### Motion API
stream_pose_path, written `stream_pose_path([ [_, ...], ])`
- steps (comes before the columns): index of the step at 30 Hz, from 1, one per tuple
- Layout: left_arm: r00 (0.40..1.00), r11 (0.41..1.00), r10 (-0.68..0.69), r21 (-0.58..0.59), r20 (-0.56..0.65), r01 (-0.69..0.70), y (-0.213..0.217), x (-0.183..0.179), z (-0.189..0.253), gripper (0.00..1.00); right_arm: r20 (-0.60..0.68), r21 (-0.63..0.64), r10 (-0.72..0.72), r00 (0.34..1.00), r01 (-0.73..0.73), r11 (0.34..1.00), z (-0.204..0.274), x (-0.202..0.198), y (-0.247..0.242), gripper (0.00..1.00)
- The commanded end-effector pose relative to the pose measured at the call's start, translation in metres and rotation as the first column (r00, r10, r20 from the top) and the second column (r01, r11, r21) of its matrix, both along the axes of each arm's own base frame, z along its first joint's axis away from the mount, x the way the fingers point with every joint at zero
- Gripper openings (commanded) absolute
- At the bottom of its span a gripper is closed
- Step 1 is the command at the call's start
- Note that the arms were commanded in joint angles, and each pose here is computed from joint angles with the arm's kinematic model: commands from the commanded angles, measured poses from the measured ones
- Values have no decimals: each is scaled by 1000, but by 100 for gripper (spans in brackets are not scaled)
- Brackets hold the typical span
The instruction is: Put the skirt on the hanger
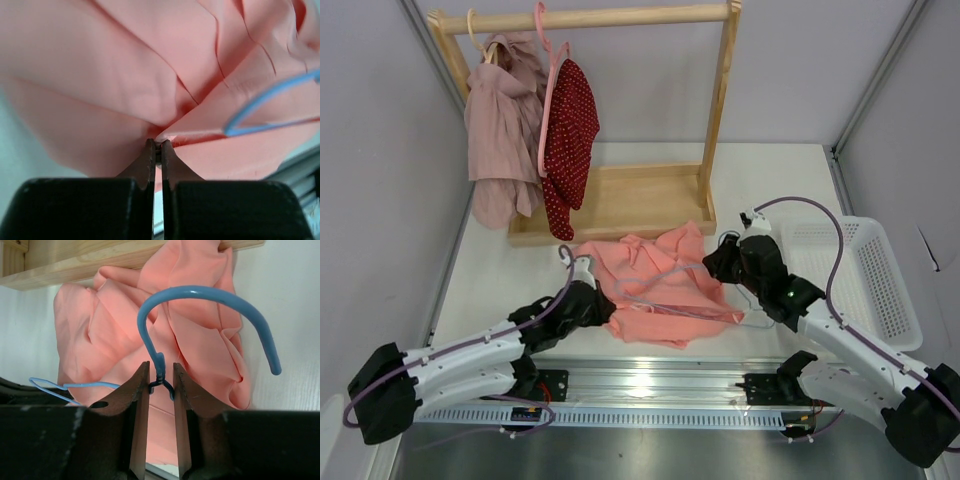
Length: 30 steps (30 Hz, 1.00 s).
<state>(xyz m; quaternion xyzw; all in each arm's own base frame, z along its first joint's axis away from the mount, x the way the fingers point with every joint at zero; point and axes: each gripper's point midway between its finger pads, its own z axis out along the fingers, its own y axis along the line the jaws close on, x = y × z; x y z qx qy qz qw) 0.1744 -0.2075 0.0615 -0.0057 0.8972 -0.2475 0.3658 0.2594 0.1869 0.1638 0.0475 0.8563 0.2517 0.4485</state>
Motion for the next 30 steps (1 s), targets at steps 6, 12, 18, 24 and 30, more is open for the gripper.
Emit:
stream_pose_path([
  [6,974,975,221,-19,53,-221,58,45,23,0,66,40,-21,998,19,999,20,15,15,0],
  [12,997,998,41,-47,73,-37,30,45,35,0,55,12,-30,998,29,1000,9,19,22,0],
  [18,988,987,-127,-85,85,134,9,24,42,18,60,-4,-50,997,50,999,7,23,22,0],
  [24,964,970,-237,-35,118,243,-3,6,62,37,75,-21,-45,996,46,999,12,21,32,0],
  [30,931,949,-311,0,189,317,-18,-3,94,41,77,-21,-49,996,51,998,14,20,34,0],
])
